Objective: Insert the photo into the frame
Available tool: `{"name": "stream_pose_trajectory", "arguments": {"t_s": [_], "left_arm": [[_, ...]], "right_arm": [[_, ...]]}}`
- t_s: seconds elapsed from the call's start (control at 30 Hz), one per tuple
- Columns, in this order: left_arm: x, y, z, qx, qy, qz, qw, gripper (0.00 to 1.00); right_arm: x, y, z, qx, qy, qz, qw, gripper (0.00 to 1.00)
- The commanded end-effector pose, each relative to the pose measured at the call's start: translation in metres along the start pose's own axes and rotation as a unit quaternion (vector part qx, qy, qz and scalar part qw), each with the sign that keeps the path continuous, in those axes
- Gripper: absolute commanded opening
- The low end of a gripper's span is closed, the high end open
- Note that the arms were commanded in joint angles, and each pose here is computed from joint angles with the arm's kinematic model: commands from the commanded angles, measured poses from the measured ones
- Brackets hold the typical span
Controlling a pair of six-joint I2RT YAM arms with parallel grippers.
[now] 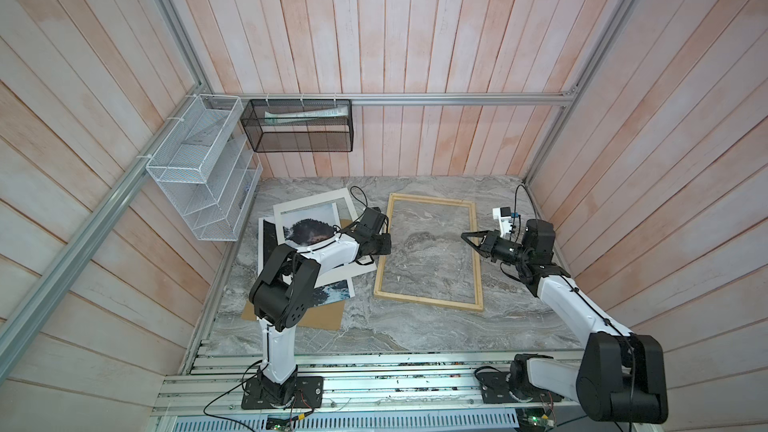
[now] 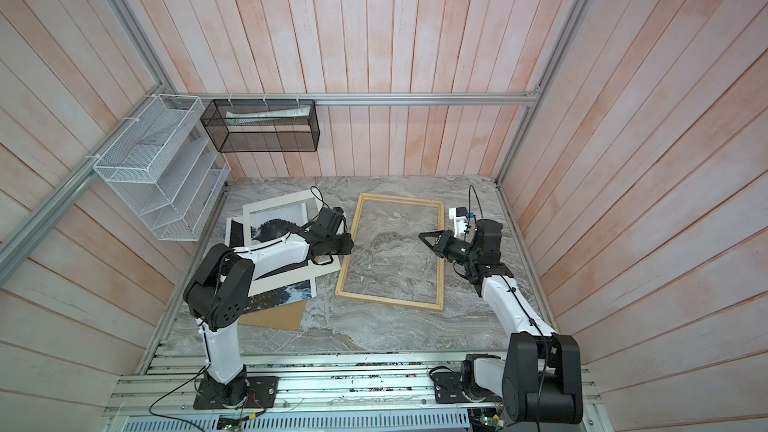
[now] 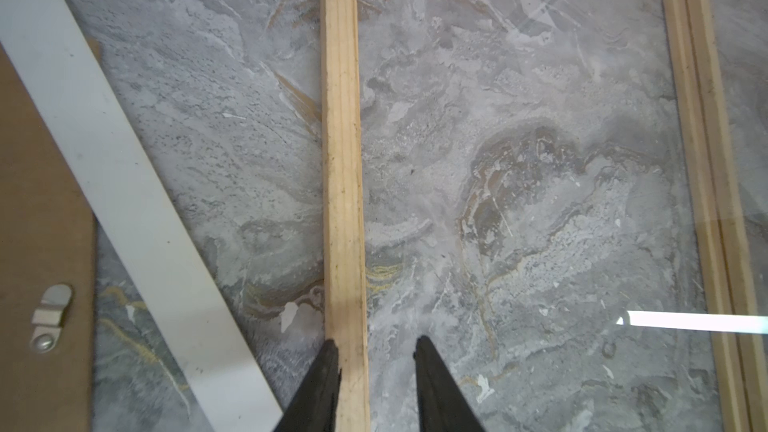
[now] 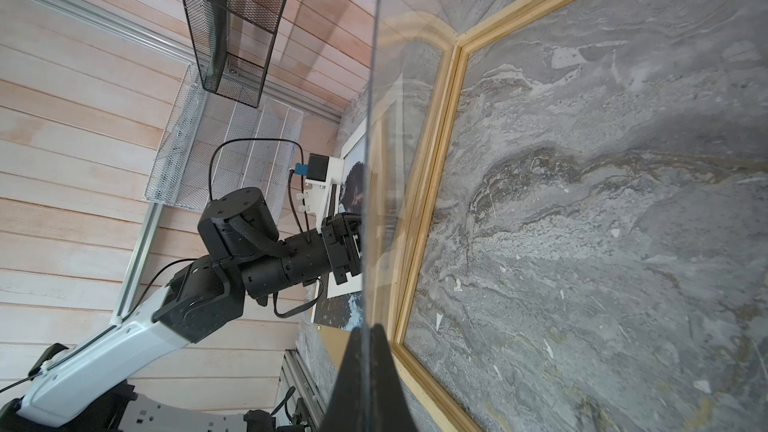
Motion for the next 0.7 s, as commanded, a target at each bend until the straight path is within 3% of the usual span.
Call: {"name": "stream_pose_trajectory", "arguments": {"t_s": [0.0, 0.57, 0.67], "left_arm": [[0.006, -0.004, -0.001, 0.006, 0.001, 0.008, 1.0, 0.34], [0.013, -0.011, -0.002, 0.005, 0.005, 0.018, 1.0, 0.3], [0.011, -0.009, 0.0, -0.009, 0.007, 0.008, 1.0, 0.36]], "right_arm": [[0.002, -0.003, 0.004, -0.032, 0.017, 0.009, 0.999, 0.0], [0.012, -0.011, -0.008, -0.044, 0.025, 0.037, 0.998, 0.0], [0.013, -0.012, -0.011, -0.043, 0.029, 0.042, 0.998, 0.0]]}}
Point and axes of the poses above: each gripper's point midway between its finger pads, its own y axis back along the fingers, its own z axis along the line the jaws close on, x = y × z, the point moved 8 cm from there along y, back along the fingers, and after that the axes turned 14 degrees about y, right-handed, at the moved point
